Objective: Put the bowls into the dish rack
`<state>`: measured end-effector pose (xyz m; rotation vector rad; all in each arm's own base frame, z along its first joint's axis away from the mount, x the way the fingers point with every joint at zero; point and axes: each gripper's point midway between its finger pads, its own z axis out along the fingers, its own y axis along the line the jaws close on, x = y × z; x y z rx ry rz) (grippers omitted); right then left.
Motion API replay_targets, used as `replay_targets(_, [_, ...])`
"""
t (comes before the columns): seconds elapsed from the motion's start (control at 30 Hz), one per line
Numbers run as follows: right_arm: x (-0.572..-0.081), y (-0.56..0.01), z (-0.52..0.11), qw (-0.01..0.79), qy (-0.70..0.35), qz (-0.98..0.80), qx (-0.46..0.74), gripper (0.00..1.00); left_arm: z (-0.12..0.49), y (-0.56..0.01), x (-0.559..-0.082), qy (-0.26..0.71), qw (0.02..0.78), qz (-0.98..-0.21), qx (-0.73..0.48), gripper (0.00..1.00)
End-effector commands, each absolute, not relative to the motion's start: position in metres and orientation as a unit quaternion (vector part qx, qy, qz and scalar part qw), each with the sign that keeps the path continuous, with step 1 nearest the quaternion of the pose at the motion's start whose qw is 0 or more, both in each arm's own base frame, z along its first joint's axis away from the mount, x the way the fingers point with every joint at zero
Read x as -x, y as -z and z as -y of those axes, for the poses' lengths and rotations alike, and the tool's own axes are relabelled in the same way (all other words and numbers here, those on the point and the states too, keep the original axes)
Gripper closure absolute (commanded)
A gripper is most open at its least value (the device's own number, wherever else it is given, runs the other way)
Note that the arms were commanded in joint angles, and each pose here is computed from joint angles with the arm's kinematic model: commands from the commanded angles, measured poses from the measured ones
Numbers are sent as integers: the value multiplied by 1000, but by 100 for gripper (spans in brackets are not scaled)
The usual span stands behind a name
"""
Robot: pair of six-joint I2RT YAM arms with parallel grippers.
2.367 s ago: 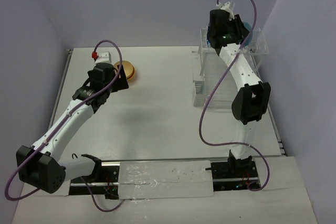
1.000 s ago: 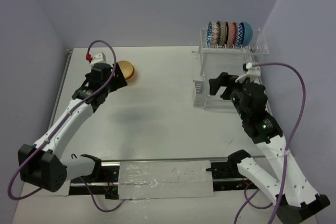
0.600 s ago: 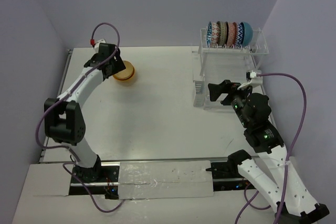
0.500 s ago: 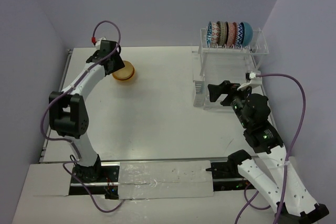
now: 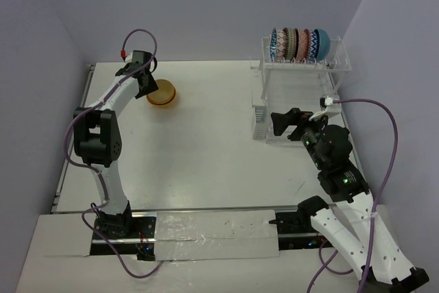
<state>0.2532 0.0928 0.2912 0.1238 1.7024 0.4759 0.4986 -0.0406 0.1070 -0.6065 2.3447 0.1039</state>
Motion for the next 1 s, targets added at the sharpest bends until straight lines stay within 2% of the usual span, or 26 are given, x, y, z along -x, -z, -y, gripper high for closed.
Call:
replay_targets(0.0, [-255,-298,-92,646,-210,-732,-55,0,43,-116,-515,-31,366,-902,228,54])
replay_targets(0.1, [-256,-294,-92,642,-206,-736,-58,0,44,-108,-520,-33,360,-904,228,58])
replay_targets(0.43, [-256,-291,-90,639,-201,-740,-59,0,46,-92,-524,-34,346,-910,226,62])
replay_targets(0.53, [-257,-290,-92,637,-203,-742,-56,0,45,-89,-525,-38,342,-912,224,68])
replay_targets(0.67, [-258,-286,-91,635,-198,-745,-58,0,46,-87,-525,-36,340,-913,224,85])
replay_targets(0.77, [-257,-288,-92,635,-202,-743,-57,0,47,-89,-525,-31,343,-911,225,94])
replay_targets(0.87, [-257,-287,-92,635,-202,-744,-56,0,48,-86,-524,-30,338,-914,224,100])
replay_targets(0.97, [-257,-289,-93,635,-205,-743,-55,0,49,-88,-521,-31,337,-915,221,100])
